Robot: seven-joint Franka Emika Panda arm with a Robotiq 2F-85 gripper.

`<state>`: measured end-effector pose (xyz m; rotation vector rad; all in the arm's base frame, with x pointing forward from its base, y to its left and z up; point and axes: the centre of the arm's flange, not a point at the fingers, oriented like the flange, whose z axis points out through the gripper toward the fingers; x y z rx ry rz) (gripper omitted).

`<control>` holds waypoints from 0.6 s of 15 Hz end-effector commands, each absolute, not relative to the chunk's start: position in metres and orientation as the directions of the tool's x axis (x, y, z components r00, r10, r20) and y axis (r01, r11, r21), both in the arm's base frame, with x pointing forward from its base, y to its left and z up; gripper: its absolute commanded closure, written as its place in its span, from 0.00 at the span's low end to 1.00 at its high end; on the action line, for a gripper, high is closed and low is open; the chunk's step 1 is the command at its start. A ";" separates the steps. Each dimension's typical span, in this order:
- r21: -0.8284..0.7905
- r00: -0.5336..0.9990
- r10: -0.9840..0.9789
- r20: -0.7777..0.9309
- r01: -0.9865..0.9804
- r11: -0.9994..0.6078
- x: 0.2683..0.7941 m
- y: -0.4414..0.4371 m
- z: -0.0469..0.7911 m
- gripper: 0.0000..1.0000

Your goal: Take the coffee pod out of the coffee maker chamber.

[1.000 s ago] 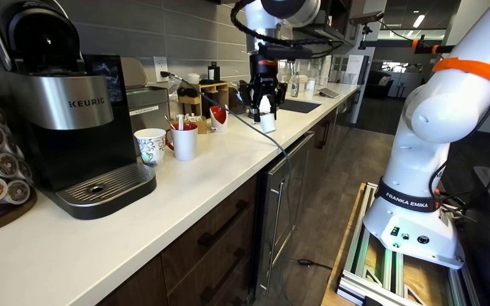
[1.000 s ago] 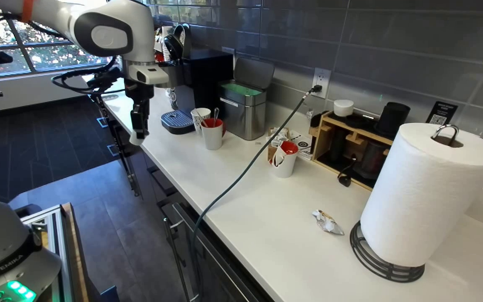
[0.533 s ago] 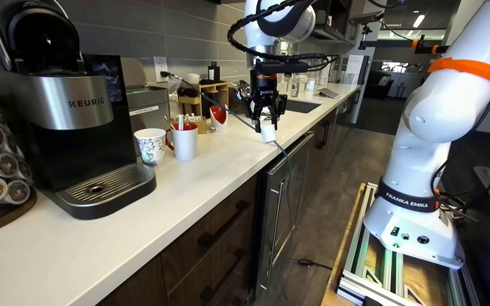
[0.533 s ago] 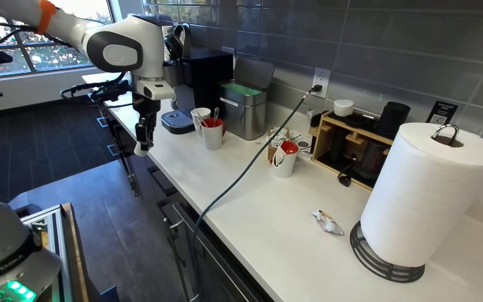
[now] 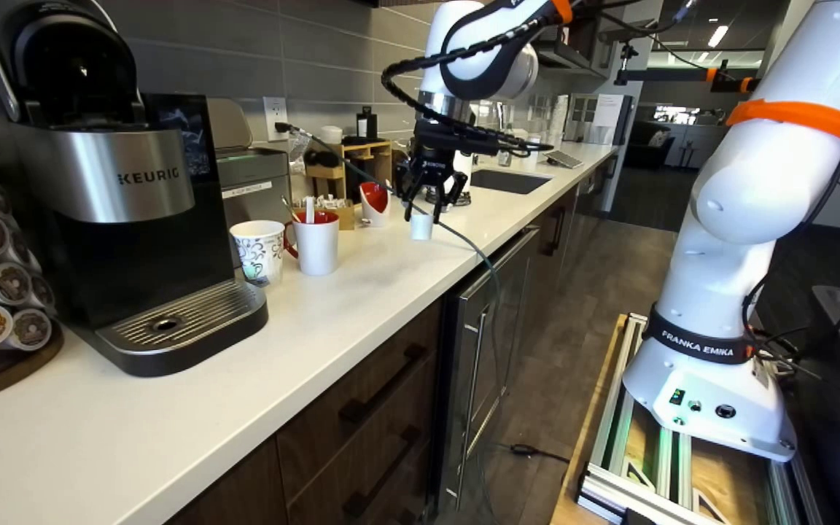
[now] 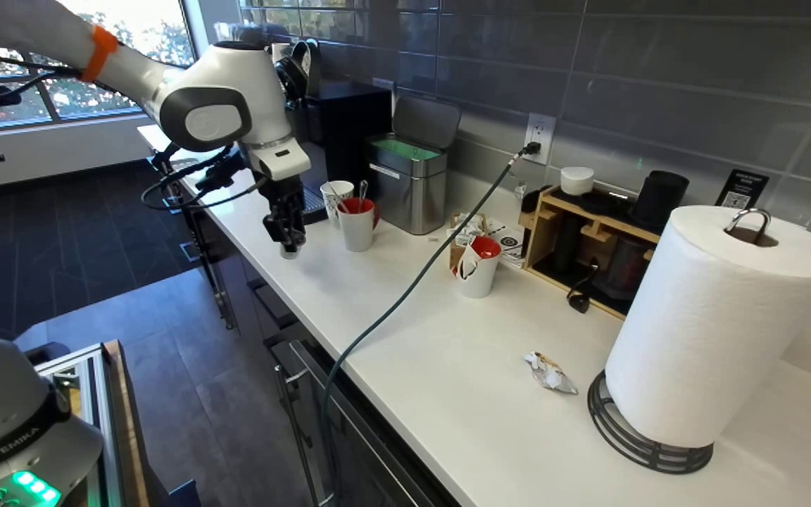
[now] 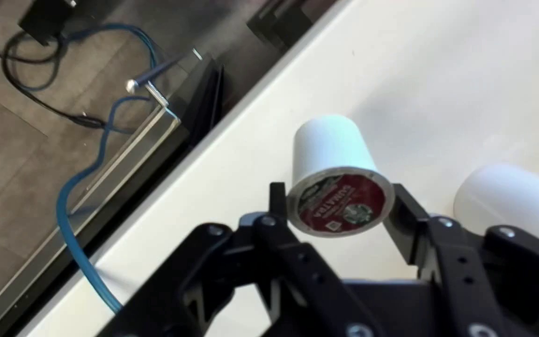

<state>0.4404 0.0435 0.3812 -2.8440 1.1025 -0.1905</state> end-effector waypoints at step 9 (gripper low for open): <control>-0.060 0.601 -0.554 0.576 -0.644 -0.763 0.477 0.032 0.341 0.70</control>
